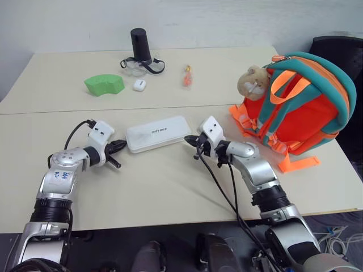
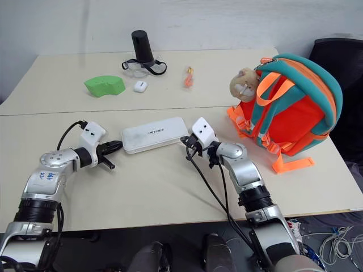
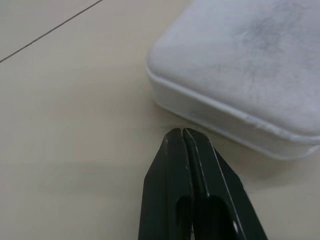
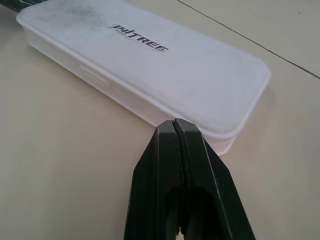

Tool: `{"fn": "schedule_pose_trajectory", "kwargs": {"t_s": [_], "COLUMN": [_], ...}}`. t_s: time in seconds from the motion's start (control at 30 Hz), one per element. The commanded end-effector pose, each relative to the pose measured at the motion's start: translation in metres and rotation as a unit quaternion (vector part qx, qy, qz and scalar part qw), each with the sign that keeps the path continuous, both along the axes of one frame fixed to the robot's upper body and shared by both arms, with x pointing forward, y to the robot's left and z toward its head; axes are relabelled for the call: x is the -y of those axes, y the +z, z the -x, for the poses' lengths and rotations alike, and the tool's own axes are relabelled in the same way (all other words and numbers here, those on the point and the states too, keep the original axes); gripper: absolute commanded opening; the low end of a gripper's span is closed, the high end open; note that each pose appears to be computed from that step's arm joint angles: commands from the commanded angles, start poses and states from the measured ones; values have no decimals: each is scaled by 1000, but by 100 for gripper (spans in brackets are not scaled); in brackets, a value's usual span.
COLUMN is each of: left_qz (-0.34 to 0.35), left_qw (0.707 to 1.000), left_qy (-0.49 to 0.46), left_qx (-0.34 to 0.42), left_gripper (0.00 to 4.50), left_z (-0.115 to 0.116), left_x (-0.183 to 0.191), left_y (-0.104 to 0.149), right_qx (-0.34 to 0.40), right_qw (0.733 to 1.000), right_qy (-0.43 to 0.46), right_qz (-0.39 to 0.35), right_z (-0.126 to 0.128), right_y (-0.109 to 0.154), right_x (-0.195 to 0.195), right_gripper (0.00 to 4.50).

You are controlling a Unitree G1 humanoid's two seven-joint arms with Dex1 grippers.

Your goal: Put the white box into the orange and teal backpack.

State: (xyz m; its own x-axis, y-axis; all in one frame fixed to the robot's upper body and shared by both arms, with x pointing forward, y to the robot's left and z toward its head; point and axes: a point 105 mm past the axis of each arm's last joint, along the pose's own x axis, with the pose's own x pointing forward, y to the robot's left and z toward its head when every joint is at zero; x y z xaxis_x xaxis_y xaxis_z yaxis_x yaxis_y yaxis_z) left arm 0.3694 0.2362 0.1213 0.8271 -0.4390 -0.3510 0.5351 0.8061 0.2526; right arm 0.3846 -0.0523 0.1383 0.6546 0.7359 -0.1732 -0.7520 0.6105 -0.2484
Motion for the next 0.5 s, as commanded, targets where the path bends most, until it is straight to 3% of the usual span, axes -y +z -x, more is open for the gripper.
{"fn": "schedule_pose_trajectory", "kwargs": {"t_s": [0.03, 0.17, 0.5], "left_qz": [-8, -4, 4], "left_qw": [1000, 1000, 999], "left_qy": [-11, -17, -22], "left_qx": [23, 25, 28], "left_gripper": [6, 6, 6], "left_z": [-4, -6, -8], "left_x": [0, 5, 11], "left_y": [13, 14, 12], "right_qx": [52, 53, 22], "right_qw": [997, 994, 997], "right_qy": [-50, -95, -76], "right_qz": [-19, -29, -4], "right_z": [-19, -40, -51], "right_y": [30, 37, 7], "right_x": [14, 25, 9], "right_gripper": [0, 0, 0]}}
